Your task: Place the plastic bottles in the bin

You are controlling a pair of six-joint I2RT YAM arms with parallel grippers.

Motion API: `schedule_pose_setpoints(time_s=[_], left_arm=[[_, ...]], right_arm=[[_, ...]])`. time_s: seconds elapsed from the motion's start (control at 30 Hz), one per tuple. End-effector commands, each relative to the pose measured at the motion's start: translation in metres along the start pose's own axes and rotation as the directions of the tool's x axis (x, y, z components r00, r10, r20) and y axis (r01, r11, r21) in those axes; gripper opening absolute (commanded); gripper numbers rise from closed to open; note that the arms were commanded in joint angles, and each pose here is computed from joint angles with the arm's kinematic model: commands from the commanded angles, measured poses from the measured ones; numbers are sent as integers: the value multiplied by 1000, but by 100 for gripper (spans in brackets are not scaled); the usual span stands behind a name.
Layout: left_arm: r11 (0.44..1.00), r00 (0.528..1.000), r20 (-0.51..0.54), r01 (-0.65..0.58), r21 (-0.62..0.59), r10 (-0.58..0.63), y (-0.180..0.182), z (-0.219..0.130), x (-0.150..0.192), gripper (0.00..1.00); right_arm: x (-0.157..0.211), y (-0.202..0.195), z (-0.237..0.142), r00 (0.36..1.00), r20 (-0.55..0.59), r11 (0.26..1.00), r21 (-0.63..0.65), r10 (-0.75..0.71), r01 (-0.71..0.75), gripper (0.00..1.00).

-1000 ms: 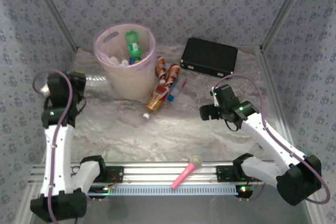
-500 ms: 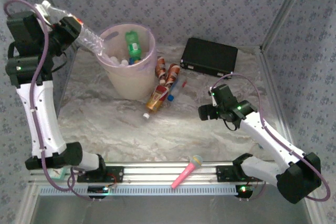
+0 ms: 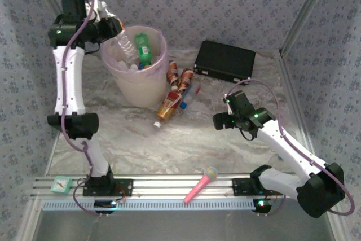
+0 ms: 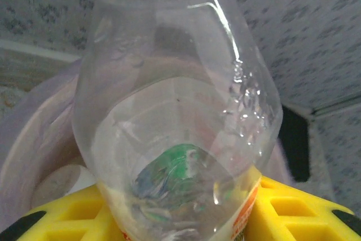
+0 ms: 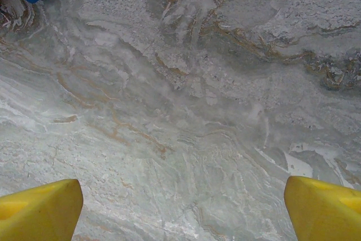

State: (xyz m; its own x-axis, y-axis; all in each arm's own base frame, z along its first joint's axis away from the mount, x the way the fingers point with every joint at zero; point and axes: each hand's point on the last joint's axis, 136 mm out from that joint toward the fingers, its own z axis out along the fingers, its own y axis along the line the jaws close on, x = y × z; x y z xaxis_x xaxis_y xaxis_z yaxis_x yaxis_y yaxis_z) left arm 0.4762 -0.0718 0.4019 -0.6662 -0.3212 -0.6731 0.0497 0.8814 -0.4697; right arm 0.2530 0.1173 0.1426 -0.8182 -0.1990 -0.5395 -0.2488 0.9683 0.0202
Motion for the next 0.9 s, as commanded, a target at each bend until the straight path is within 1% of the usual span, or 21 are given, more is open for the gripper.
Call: schedule_pose_setpoints(time_s=[0.0,0.07,0.13,0.33,0.47,0.53,0.6,0.73,0.8,0.87], left_arm=[[988,992,-45,-122,-100,118,14,-6,11,41],[980,986,-104,-146,-138,132,26,4,22,42],[976,978,-153,-163,-142,141,31,12,34,42],[969,940,-285,-224,-105,186,27,32,67,48],[960,914,-345,-261,-100,212,26,49,83,52],[958,907,-363,-268,-105,214,28,57,86,56],[953,910,-350,-278,-117,223,29,56,81,61],[944,935,-244,-296,-144,256,19,36,55,86],[937,943,-188,-305,-172,273,17,23,42,89],[930,948,-143,-310,-198,286,15,10,32,89]], right_arm=[[0,-4,-3,1000,5,1000,25,-6,6,94],[1,-4,-1,1000,7,1000,22,0,0,94],[0,-2,1,1000,11,1000,13,3,-3,94],[1,-2,3,1000,3,1000,16,-6,6,94],[2,-3,3,1000,3,1000,16,-5,5,94],[3,-3,4,1000,1,1000,17,-2,2,94],[3,-3,4,1000,1,1000,17,-1,1,94],[2,-2,2,1000,10,1000,12,2,-2,94],[2,-2,3,1000,10,1000,12,4,-4,94],[3,-2,5,1000,3,1000,12,3,-3,94]])
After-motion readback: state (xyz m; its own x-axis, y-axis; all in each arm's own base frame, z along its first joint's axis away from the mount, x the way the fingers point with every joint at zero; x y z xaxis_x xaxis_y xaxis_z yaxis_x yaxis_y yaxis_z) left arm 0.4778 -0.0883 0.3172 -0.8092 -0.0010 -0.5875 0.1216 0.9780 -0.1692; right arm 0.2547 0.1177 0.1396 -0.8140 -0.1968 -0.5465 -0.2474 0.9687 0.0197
